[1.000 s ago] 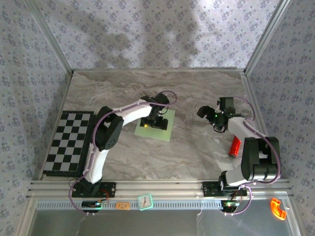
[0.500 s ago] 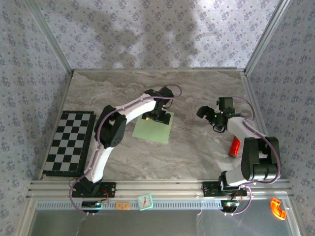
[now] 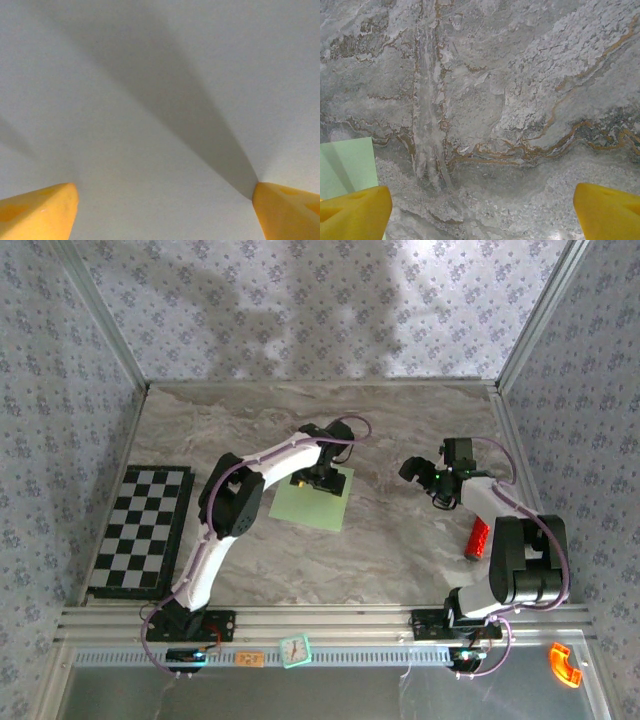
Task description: Fold a paper plane with a square sheet of paper (pick it up from the middle)
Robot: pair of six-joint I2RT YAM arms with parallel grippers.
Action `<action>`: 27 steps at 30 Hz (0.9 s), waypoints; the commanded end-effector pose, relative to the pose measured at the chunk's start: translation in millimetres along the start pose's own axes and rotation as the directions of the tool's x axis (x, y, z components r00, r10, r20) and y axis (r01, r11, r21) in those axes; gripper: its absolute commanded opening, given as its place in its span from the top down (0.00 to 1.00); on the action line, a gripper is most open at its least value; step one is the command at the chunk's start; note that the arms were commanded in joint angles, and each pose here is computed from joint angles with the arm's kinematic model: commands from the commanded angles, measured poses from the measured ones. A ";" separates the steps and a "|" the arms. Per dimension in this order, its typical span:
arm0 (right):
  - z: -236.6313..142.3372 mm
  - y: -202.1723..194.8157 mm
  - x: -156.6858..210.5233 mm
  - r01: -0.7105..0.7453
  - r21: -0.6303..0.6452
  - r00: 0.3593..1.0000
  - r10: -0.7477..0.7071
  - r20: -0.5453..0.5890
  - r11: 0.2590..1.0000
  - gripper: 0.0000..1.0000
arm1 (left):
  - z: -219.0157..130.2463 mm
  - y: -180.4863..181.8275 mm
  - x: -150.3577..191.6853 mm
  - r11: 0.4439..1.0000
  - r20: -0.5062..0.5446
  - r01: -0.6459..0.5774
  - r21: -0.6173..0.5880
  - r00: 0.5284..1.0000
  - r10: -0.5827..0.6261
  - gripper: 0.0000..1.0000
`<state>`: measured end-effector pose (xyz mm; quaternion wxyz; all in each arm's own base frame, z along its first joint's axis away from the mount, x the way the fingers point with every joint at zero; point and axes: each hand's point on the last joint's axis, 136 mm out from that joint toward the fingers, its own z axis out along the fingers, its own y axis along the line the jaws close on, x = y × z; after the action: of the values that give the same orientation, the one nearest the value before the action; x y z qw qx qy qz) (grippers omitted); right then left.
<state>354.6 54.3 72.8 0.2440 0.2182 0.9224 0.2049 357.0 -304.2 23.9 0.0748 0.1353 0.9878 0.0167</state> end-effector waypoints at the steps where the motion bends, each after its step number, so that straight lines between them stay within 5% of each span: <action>1: 1.0 -0.8 1.0 0.021 0.018 1.000 -0.021 -0.012 1.000 0.05 | 36.8 15.0 31.2 0.997 -0.121 -0.004 -0.075 0.993 -0.005 0.10; 21: 1.8 -3.2 1.0 0.021 0.041 1.000 -0.020 -0.014 0.999 0.05 | 46.9 25.7 40.1 0.999 -0.139 0.045 -0.006 0.989 -0.045 0.23; 27: 0.1 0.3 -1.1 0.018 0.033 1.000 -0.017 -0.013 0.999 0.05 | 23.1 20.9 22.7 0.997 -0.076 0.058 0.046 0.996 -0.054 0.35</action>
<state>353.1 53.3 69.7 0.2404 0.2197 0.9250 0.1957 361.1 -294.5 22.2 0.0829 0.1090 0.9903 -0.0243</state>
